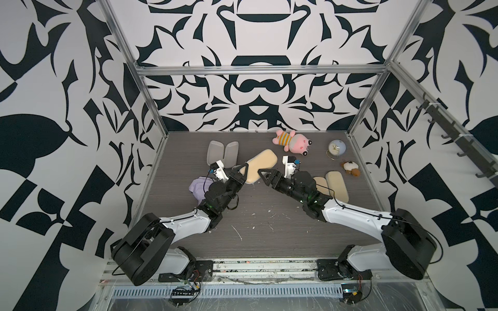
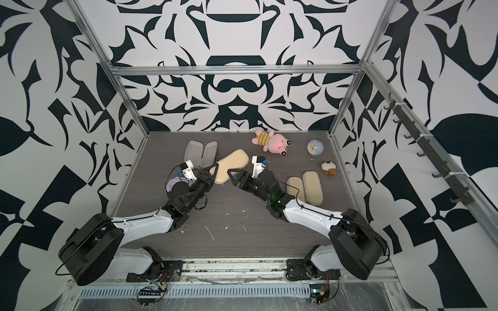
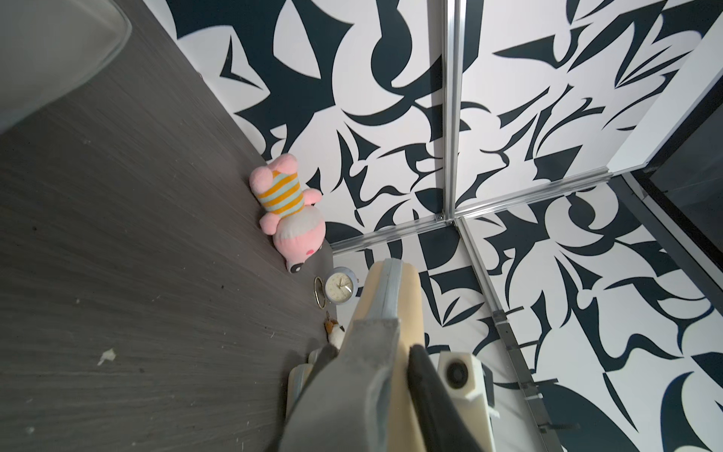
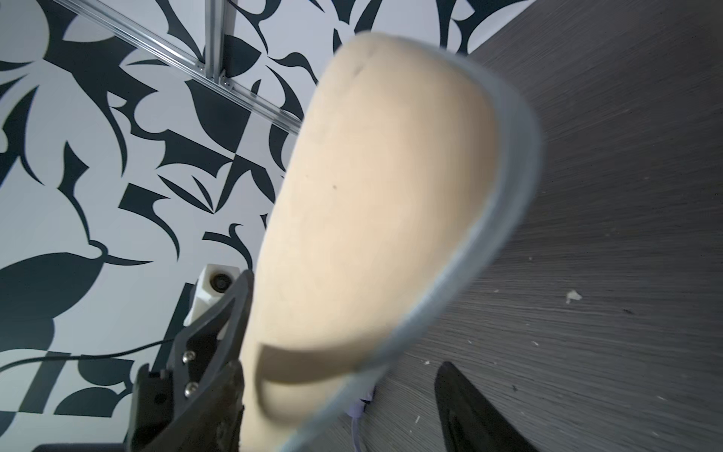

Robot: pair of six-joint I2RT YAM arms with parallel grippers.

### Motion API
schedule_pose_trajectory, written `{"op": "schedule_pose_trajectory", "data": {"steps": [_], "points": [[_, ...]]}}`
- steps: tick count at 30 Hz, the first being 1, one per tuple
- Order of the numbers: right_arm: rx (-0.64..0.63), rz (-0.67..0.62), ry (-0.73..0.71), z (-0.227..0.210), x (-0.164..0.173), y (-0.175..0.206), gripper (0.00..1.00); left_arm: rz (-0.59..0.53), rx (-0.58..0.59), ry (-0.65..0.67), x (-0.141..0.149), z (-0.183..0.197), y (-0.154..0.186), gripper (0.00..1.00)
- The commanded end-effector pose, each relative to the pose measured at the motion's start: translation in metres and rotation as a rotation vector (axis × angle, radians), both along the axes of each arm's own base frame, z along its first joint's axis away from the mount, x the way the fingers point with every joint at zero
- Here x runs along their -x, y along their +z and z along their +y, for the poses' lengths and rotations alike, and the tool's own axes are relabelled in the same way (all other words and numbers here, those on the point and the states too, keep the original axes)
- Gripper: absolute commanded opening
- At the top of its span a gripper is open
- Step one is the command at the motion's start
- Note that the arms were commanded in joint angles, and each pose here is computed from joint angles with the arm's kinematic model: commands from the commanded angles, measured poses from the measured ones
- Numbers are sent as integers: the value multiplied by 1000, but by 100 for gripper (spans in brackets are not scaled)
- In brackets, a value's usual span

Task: Put umbrellas into zippered umbrella sleeves
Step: Zip the zipper on the umbrella sleeve, then adjust the umbrella sleeve.

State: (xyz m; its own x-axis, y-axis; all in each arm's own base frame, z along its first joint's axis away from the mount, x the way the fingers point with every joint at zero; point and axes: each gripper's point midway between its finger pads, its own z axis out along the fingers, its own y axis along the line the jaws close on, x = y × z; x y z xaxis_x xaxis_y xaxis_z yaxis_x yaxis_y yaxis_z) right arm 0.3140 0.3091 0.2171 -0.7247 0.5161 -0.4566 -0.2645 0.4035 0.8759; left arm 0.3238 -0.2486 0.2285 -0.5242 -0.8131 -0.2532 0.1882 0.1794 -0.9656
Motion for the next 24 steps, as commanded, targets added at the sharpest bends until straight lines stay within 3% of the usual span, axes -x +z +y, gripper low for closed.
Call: {"op": "schedule_pose_trajectory", "data": {"steps": [1,5,8,11,14,19,24], "points": [[-217,-112,38,15,-5,57,68,-90,126,-3,1,-7,39,27],[-265,-155,73,18,-9,66,43,-85,107,-82,8,-19,35,52],[-219,-127,134,14,-10,58,28,-23,19,-176,8,-1,20,73],[-174,-117,279,13,3,53,24,92,-163,-288,8,27,2,79],[-111,-91,426,19,20,48,24,103,-303,-453,20,25,0,81],[-77,-99,577,27,40,60,24,161,-323,-689,31,2,-10,81],[-90,-89,653,32,50,66,24,144,-322,-722,26,-4,-4,81]]}}
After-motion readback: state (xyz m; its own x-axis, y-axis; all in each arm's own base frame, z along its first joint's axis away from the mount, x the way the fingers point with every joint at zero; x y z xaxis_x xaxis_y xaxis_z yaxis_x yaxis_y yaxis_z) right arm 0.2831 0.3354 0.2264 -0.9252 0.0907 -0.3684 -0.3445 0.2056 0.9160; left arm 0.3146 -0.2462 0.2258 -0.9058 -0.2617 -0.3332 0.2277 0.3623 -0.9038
